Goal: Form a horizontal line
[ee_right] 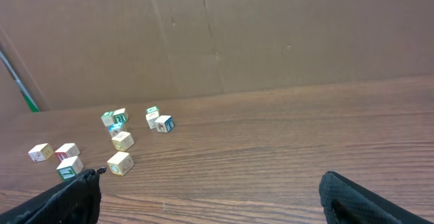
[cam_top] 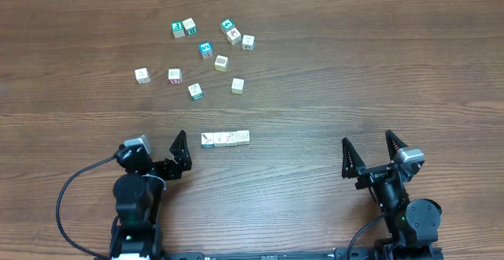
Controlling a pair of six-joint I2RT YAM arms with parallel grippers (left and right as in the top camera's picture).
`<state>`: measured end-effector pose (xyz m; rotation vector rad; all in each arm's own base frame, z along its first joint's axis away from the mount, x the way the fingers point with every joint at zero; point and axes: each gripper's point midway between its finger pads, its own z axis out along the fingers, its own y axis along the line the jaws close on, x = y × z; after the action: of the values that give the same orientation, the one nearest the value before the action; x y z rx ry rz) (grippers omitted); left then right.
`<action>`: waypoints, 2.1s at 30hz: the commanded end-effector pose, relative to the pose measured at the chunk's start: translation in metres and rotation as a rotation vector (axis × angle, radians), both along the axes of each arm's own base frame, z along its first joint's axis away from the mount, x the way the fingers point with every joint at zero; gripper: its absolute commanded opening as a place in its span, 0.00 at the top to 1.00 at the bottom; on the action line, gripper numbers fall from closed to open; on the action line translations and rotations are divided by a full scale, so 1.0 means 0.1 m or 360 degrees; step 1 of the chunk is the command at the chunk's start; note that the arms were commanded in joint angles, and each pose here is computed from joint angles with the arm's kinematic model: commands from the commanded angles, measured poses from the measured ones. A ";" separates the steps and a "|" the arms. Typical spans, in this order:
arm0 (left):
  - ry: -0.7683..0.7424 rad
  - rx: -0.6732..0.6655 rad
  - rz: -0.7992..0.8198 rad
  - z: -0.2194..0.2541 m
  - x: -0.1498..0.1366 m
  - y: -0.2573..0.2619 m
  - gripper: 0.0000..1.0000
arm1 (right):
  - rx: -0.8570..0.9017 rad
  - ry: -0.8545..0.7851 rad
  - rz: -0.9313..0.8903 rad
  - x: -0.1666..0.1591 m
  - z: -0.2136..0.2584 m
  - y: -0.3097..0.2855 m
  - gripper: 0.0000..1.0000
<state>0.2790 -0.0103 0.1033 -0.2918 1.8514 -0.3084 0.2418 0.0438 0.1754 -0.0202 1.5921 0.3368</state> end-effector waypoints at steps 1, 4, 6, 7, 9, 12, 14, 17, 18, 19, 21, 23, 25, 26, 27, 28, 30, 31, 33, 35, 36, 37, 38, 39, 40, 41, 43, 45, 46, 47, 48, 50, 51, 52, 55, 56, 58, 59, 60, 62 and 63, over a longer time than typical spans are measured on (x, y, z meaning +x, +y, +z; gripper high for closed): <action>-0.0061 0.0045 0.0014 0.10 -0.04 0.02 0.01 | 0.0003 -0.0002 -0.0006 0.00 -0.02 -0.01 0.00; -0.0052 0.0049 0.0025 0.10 -0.10 0.03 0.00 | 0.0003 -0.0002 -0.0006 0.00 -0.02 -0.01 0.00; -0.0046 0.0053 0.0023 0.09 -0.12 0.03 0.01 | 0.0003 -0.0002 -0.0006 0.00 -0.02 -0.01 0.00; -0.0044 0.0053 0.0022 0.09 -0.13 0.03 0.00 | 0.0003 -0.0002 -0.0006 0.00 -0.02 -0.01 0.00; -0.0043 0.0058 0.0020 0.09 -0.14 0.03 0.00 | 0.0003 -0.0002 -0.0006 0.00 -0.02 -0.01 0.00; -0.0031 0.0072 0.0027 0.07 -0.18 0.04 0.00 | 0.0004 -0.0002 -0.0006 0.00 -0.02 -0.01 0.00; -0.0023 0.0095 0.0036 0.06 -0.22 0.06 0.01 | 0.0003 -0.0002 -0.0006 0.00 -0.02 -0.01 0.00; -0.0016 0.0109 0.0081 0.05 -0.29 0.11 0.00 | 0.0003 -0.0002 -0.0006 0.00 -0.02 -0.01 0.00; -0.0066 0.0135 0.0075 0.12 -0.29 0.11 0.01 | 0.0003 -0.0002 -0.0006 0.00 -0.02 -0.01 0.00; -0.0112 0.0164 0.0060 0.19 -0.29 0.10 0.00 | 0.0003 -0.0002 -0.0006 0.00 -0.02 -0.01 0.00; -0.0196 0.0172 0.0063 0.31 -0.30 0.10 0.01 | 0.0003 -0.0002 -0.0006 0.00 -0.02 -0.01 0.00; -0.0264 0.0171 0.0067 0.41 -0.31 0.10 0.01 | 0.0003 -0.0002 -0.0006 0.00 -0.02 -0.01 0.00; -0.0335 0.0169 0.0070 0.51 -0.33 0.10 0.01 | 0.0003 -0.0002 -0.0006 0.00 -0.02 -0.01 0.00; -0.0353 0.0169 0.0071 0.53 -0.33 0.10 0.00 | 0.0003 -0.0002 -0.0006 0.00 -0.02 -0.01 0.00; -0.0347 0.0169 0.0071 0.52 -0.33 0.10 0.00 | 0.0003 -0.0002 -0.0006 0.00 -0.02 -0.01 0.00; -0.0344 0.0169 0.0069 0.52 -0.33 0.10 0.00 | 0.0003 -0.0002 -0.0006 0.00 -0.02 -0.01 0.00; -0.0346 0.0171 0.0070 0.52 -0.33 0.10 0.00 | 0.0003 -0.0002 -0.0006 0.00 -0.02 -0.01 0.00; -0.0347 0.0180 0.0067 0.52 -0.33 0.10 0.00 | 0.0003 -0.0002 -0.0006 0.00 -0.02 -0.01 0.00; -0.0346 0.0197 0.0065 0.52 -0.33 0.10 0.01 | 0.0003 -0.0002 -0.0006 0.00 -0.02 -0.01 0.00; -0.0347 0.0217 0.0062 0.52 -0.33 0.10 0.00 | 0.0003 -0.0002 -0.0006 0.00 -0.02 -0.01 0.00; -0.0347 0.0229 0.0059 0.52 -0.33 0.10 0.01 | 0.0003 -0.0002 -0.0006 0.00 -0.02 -0.01 0.00; -0.0348 0.0241 0.0056 0.52 -0.33 0.10 0.00 | 0.0003 -0.0002 -0.0006 0.00 -0.02 -0.01 0.00; -0.0348 0.0251 0.0055 0.52 -0.33 0.10 0.01 | 0.0003 -0.0002 -0.0006 0.00 -0.02 -0.01 0.00; -0.0348 0.0262 0.0053 0.52 -0.33 0.10 0.00 | 0.0003 -0.0002 -0.0006 0.00 -0.02 -0.01 0.00; -0.0348 0.0274 0.0051 0.52 -0.33 0.10 0.00 | 0.0003 -0.0002 -0.0006 0.00 -0.02 -0.01 0.00; -0.0348 0.0284 0.0048 0.52 -0.33 0.10 0.00 | 0.0003 -0.0002 -0.0006 0.00 -0.02 -0.01 0.00; -0.0348 0.0305 0.0044 0.52 -0.33 0.10 0.01 | 0.0003 -0.0002 -0.0006 0.00 -0.02 -0.01 0.00; -0.0349 0.0357 0.0034 0.52 -0.33 0.10 0.00 | 0.0003 -0.0002 -0.0006 0.00 -0.02 -0.01 0.00; -0.0350 0.0392 0.0028 0.52 -0.33 0.10 0.01 | 0.0003 -0.0002 -0.0006 0.00 -0.02 -0.01 0.00; -0.0351 0.0422 0.0022 0.52 -0.33 0.10 0.00 | 0.0003 -0.0002 -0.0006 0.00 -0.02 -0.01 0.00; -0.0352 0.0443 0.0018 0.52 -0.33 0.10 0.00 | 0.0003 -0.0002 -0.0006 0.00 -0.02 -0.01 0.00; -0.0355 0.0443 0.0019 0.52 -0.33 0.10 0.01 | 0.0003 -0.0002 -0.0006 0.00 -0.02 -0.01 0.00; -0.0356 0.0444 0.0020 0.53 -0.33 0.10 0.01 | 0.0003 -0.0002 -0.0006 0.00 -0.02 -0.01 0.00; -0.0356 0.0444 0.0020 0.53 -0.33 0.10 0.00 | 0.0003 -0.0002 -0.0006 0.00 -0.02 -0.01 0.00; -0.0355 0.0444 0.0020 0.53 -0.33 0.10 0.00 | 0.0003 -0.0002 -0.0006 0.00 -0.02 -0.01 0.00; -0.0355 0.0444 0.0020 0.53 -0.33 0.10 0.00 | 0.0003 -0.0002 -0.0006 0.00 -0.02 -0.01 0.00; -0.0355 0.0444 0.0020 0.52 -0.33 0.10 0.00 | 0.0003 -0.0002 -0.0006 0.00 -0.02 -0.01 0.00; -0.0355 0.0444 0.0020 0.52 -0.33 0.10 0.00 | 0.0003 -0.0002 -0.0006 0.00 -0.02 -0.01 0.00; -0.0355 0.0444 0.0020 0.52 -0.33 0.10 0.01 | 0.0003 -0.0002 -0.0006 0.00 -0.02 -0.01 0.00; -0.0355 0.0444 0.0020 0.52 -0.33 0.10 0.00 | 0.0003 -0.0002 -0.0006 0.00 -0.02 -0.01 0.00; -0.0355 0.0444 0.0020 0.52 -0.33 0.10 0.01 | 0.0003 -0.0002 -0.0006 0.00 -0.02 -0.01 0.00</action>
<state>0.2465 -0.0002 0.1552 -0.0962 1.6530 -0.0942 0.2418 0.0437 0.1755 -0.0200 1.5917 0.3359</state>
